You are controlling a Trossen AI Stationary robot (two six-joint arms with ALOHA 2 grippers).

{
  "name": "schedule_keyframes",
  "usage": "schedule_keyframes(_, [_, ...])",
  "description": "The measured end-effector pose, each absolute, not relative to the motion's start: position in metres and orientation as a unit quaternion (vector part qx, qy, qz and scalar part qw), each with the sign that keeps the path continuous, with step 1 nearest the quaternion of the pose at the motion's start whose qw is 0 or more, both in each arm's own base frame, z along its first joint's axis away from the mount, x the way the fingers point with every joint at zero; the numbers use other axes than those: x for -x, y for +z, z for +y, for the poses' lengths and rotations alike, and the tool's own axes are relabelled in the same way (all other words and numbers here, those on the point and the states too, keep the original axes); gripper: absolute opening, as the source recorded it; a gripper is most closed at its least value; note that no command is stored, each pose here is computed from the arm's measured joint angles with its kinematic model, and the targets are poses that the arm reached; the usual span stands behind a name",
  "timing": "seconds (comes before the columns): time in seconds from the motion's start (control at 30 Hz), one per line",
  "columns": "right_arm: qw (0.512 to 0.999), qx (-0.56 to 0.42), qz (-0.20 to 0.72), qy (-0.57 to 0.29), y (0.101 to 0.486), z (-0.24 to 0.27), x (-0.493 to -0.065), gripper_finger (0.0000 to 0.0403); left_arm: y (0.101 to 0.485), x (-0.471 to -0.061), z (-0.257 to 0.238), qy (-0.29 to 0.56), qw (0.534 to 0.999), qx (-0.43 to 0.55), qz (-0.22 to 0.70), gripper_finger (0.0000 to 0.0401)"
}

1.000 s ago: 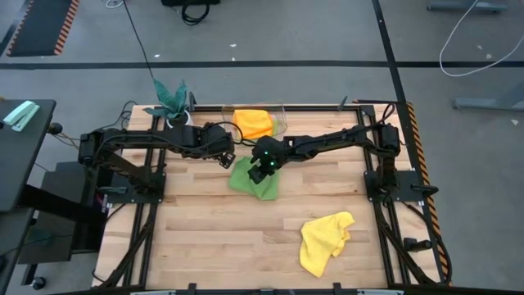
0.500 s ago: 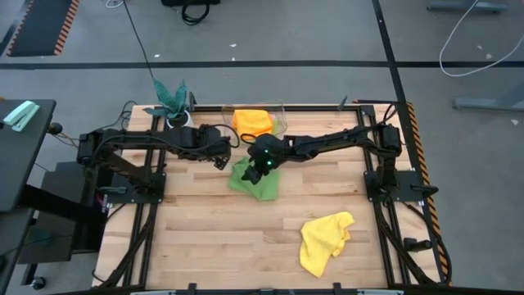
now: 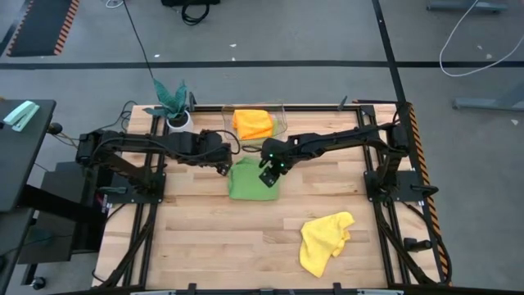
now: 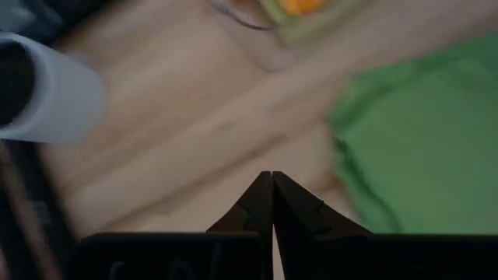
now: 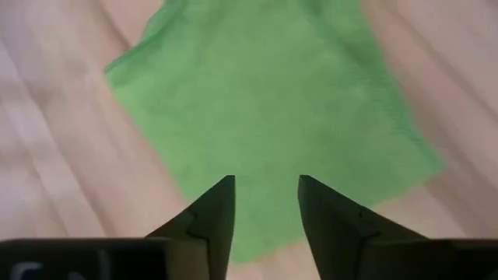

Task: Fold microfiber towels
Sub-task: Fold the green microfiber cloth

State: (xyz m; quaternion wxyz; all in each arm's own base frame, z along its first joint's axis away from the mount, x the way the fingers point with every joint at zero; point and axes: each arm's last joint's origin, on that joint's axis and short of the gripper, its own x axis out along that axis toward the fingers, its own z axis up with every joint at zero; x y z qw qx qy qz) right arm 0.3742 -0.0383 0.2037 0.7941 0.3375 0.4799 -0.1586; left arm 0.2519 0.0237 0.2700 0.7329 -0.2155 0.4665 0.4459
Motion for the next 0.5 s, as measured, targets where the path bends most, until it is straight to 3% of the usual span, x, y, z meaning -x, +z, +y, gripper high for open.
schedule_keyframes(0.17, [0.805,-0.325,0.476,-0.143,0.201,-0.032,-0.378,0.0109,0.268,-0.261,0.014,0.388,0.751,0.246,0.474,0.0015])
schedule_keyframes(0.5, [0.793,-0.32,0.486,-0.178,0.184,-0.039,-0.381,0.0029,0.242,-0.278,0.008,0.395,0.723,0.244,0.512,0.0011])
